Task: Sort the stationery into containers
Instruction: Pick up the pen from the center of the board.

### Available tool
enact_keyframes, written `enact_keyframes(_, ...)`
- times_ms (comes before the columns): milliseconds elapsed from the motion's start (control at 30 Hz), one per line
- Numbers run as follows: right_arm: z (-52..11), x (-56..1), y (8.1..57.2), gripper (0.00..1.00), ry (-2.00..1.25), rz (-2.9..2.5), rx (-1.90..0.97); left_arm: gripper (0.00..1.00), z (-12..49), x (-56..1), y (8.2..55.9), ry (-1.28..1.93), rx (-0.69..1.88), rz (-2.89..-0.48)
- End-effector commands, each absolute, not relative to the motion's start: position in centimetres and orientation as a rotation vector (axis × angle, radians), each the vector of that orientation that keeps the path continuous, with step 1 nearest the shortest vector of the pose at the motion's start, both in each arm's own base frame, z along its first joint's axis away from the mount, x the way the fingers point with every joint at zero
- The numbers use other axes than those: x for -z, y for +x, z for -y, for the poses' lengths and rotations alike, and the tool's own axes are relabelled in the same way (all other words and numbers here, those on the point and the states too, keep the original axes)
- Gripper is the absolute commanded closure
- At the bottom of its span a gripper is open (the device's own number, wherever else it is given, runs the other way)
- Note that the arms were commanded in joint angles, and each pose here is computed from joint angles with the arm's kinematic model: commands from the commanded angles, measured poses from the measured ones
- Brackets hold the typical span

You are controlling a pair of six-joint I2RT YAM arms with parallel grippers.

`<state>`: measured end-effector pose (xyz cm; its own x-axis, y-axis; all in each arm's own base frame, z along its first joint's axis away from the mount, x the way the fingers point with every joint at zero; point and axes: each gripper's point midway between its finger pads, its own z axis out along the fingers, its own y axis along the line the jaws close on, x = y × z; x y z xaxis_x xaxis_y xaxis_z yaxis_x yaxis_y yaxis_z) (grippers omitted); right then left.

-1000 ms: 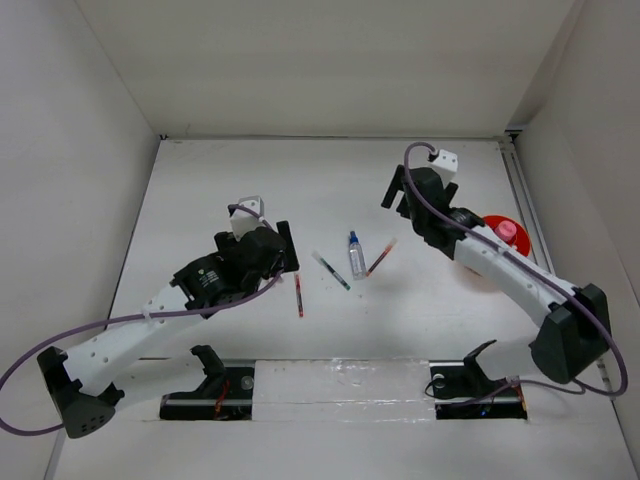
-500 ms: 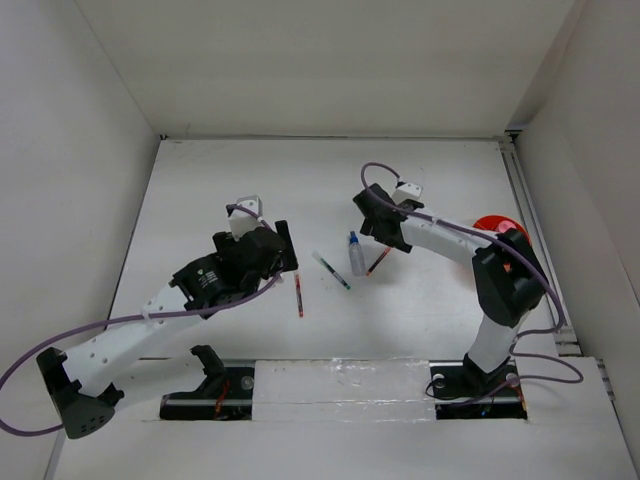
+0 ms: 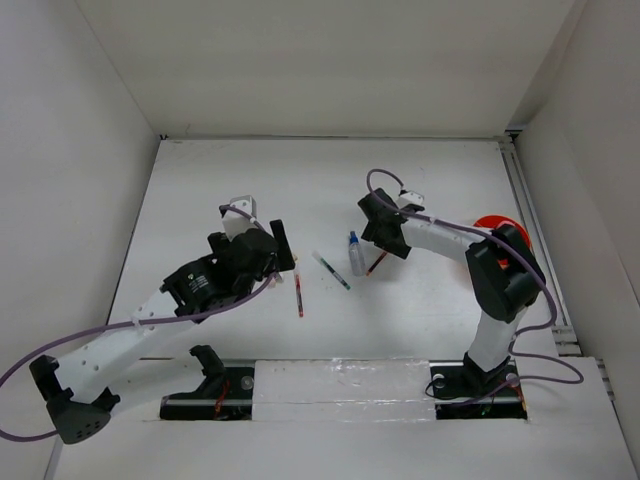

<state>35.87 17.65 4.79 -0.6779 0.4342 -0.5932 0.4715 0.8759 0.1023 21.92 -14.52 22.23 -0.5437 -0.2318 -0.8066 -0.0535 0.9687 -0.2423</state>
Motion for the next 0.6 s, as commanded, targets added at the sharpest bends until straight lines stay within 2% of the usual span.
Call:
enact_keyframes(0,-18.3,-3.8,36.1,0.19,0.694,-2.42,0.013,0.0,14.3,-23.4,21.7,-0.22,0.279,-2.101)
enact_keyframes(133,-17.6,-2.6,36.1,0.21,0.714,-2.442,0.042,0.0,14.2,-23.4,21.7,-0.211,0.273,-2.102)
enact_keyframes(300,-17.0,-1.1,35.7,0.3,0.718,-2.485,0.067,0.0,14.2,-23.4,21.7,-0.211,0.273,-2.102)
enact_keyframes(333,-17.0,-0.7,35.6,0.37,0.717,-2.498,0.068,0.0,14.2,-23.4,21.7,-0.211,0.273,-2.102)
enact_keyframes(400,-16.9,-0.5,35.3,0.45,0.716,-2.504,0.077,0.0,14.2,-23.4,21.7,-0.211,0.273,-2.102)
enact_keyframes(533,-16.7,0.2,35.1,0.66,0.714,-2.513,0.089,0.0,14.1,-23.6,21.6,-0.214,0.281,-2.095)
enact_keyframes(567,-16.7,0.2,35.1,0.78,0.714,-2.513,0.089,0.0,14.1,-23.6,21.6,-0.214,0.281,-2.095)
